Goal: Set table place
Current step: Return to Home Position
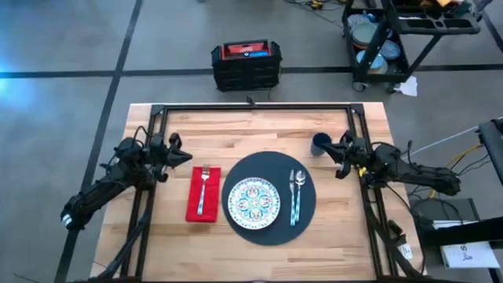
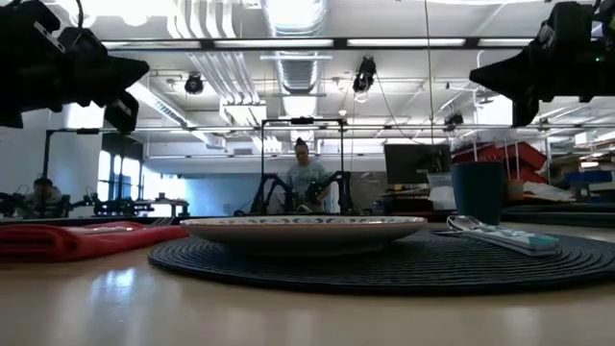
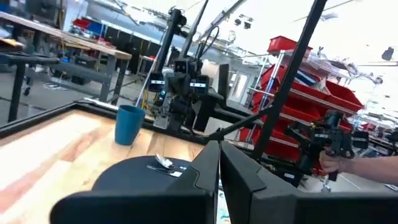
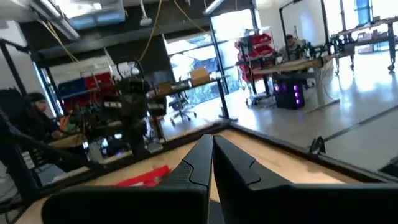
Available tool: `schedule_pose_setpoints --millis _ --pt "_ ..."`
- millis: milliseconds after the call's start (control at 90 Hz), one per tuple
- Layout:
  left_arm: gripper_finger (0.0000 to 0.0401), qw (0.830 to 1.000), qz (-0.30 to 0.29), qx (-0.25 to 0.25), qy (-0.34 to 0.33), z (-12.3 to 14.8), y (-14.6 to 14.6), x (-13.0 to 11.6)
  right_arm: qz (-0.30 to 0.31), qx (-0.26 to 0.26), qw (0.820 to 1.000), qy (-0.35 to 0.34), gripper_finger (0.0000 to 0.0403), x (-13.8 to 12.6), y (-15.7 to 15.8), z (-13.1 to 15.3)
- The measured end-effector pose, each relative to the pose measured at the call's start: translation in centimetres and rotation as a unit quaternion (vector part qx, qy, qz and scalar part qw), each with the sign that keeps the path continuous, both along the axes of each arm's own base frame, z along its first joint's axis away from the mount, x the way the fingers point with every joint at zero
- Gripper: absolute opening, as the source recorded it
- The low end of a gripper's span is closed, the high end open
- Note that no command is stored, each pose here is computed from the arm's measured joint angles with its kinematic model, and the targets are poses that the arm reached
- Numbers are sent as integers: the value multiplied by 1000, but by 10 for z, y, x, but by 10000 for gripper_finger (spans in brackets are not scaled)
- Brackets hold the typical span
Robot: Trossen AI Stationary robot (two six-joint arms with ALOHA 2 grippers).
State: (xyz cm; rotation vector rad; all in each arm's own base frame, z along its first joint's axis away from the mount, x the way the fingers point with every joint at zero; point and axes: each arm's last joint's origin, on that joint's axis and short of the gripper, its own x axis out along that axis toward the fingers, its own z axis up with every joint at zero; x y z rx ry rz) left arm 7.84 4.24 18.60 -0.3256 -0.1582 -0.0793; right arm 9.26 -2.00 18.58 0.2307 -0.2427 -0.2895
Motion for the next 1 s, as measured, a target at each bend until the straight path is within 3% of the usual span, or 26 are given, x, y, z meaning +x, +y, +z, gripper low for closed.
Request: schedule_pose_setpoints --millis 278,1000 --pt "0 996 88 -6 -8 0 7 1 -4 5 1000 24 0 1 0 -4" --pt "0 998 66 5 -12 8 4 0 -4 7 999 36 0 2 -1 -7"
